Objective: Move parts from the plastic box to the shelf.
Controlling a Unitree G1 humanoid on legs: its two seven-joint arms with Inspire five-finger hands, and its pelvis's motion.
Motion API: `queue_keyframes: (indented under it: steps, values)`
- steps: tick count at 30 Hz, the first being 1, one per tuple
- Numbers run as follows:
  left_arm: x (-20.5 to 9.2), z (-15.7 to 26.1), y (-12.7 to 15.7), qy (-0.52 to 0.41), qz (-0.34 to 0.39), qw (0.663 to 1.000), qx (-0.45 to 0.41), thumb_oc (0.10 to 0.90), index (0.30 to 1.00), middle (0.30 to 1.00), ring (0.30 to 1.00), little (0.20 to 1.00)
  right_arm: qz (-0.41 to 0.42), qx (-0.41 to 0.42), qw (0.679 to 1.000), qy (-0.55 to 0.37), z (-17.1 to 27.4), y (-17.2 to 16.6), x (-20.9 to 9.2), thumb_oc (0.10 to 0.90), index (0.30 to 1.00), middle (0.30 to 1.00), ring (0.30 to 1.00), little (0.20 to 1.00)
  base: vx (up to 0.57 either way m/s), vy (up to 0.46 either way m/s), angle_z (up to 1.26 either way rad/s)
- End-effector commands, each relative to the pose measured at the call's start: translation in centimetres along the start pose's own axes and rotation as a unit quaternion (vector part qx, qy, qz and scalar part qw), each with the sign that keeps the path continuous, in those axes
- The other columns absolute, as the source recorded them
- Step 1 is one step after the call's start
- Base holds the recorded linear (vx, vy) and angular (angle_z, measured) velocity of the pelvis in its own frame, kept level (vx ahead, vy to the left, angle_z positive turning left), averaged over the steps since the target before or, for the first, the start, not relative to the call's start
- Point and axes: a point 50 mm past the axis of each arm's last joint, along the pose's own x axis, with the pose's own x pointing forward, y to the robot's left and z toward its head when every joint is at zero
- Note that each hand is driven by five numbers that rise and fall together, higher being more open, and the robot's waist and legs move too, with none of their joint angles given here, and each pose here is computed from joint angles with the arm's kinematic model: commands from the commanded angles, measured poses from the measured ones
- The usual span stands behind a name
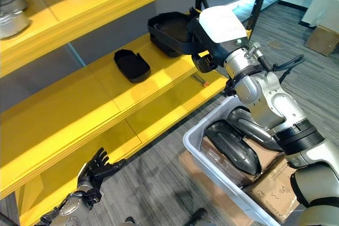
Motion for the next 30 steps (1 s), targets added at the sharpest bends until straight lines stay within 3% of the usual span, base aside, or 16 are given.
queue_keyframes:
  steps: [1,19,30]
  values:
    - [0.2,5.2,0.1,-0.109,-0.029,0.992,0.049,0.900,1.000,1.000,1.000,1.000,-0.171,0.018,0.984,-0.036,1.7,-6.4,1.3,0.400,0.300,0.300,0.300,0.300,0.00,0.158,0.28]
    - [0.4,6.6,0.2,-0.135,-0.025,0.988,0.076,0.900,1.000,1.000,1.000,1.000,-0.145,0.041,0.988,-0.022,2.4,-3.7,2.6,0.400,0.300,0.300,0.300,0.300,0.00,0.215,0.38]
    - [1.4,7.0,-2.1,-0.133,-0.074,0.983,0.106,0.900,1.000,1.000,1.000,1.000,-0.124,0.033,0.992,0.015,-0.2,-3.4,0.7,0.400,0.300,0.300,0.300,0.300,0.06,0.080,0.83]
